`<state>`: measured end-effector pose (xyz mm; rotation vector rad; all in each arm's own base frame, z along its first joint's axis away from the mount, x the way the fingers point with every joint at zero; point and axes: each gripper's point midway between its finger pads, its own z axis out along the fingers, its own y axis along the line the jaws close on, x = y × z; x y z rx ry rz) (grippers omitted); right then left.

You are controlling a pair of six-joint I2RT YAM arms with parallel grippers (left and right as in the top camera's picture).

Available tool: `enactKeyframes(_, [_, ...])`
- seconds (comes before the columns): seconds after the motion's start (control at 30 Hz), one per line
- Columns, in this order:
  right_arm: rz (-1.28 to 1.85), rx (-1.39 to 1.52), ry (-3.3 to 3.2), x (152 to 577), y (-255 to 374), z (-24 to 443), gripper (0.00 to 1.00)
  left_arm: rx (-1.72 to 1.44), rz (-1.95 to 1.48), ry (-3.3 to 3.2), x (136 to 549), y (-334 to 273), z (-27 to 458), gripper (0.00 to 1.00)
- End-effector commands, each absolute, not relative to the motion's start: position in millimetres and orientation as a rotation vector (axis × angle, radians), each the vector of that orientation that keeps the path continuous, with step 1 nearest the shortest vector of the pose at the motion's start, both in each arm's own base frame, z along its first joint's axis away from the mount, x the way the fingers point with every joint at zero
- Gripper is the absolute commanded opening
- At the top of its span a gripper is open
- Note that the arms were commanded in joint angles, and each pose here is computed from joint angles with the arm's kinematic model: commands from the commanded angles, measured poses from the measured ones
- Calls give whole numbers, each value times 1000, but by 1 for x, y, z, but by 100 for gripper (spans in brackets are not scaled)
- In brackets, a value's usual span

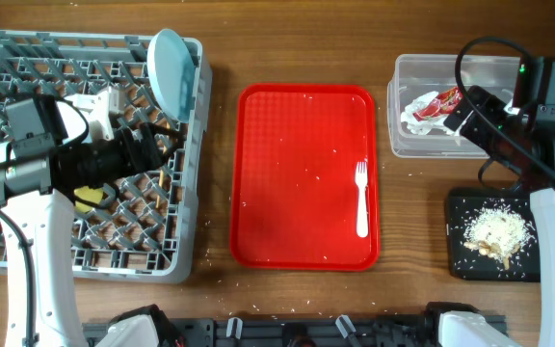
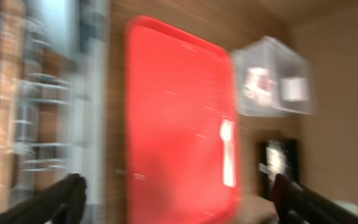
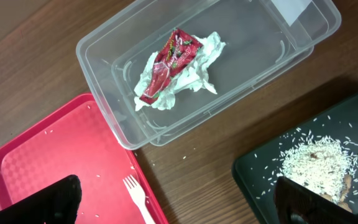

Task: Sort waste into correct bins and load items into the dishwasher rack
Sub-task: 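Move the left gripper back to the white fork on the tray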

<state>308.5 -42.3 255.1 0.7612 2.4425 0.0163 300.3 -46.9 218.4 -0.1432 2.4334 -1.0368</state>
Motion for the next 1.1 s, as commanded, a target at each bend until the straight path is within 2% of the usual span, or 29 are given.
enactKeyframes(0.0, [-7, 774, 2442, 309, -46, 253, 100, -77, -1418, 2343, 275, -90, 249, 100])
enactKeyframes(0.1, [-7, 774, 2442, 309, -46, 253, 100, 72, -1484, 2424, 255, -129, 246, 100])
enactKeyframes(0.17, [-7, 773, 2442, 309, -46, 253, 100, 75, -1387, 2540, 253, -142, 230, 100])
enactKeyframes(0.3, [-6, 774, 2441, 309, -46, 253, 100, -339, -749, 2776, 272, -119, 177, 100])
enactKeyframes(0.47, [-7, 774, 2441, 309, -46, 253, 100, -302, -669, 2824, 257, -147, 171, 100])
enactKeyframes(0.63, [-7, 773, 2442, 309, -46, 253, 100, -419, -522, 2764, 247, -186, 168, 100])
enactKeyframes(0.8, [-7, 774, 2441, 309, -46, 253, 100, -199, -604, 2656, 249, -275, 158, 99])
enactKeyframes(0.9, [-7, 774, 2442, 309, -46, 253, 100, -87, -588, 2674, 246, -322, 118, 100])
enactKeyframes(1.0, [-6, 774, 2442, 309, -46, 253, 100, -52, -417, 2642, 251, -332, 77, 99])
enactKeyframes(1.07, [-7, 774, 2441, 309, -46, 253, 100, -37, -320, 2559, 259, -333, 68, 98])
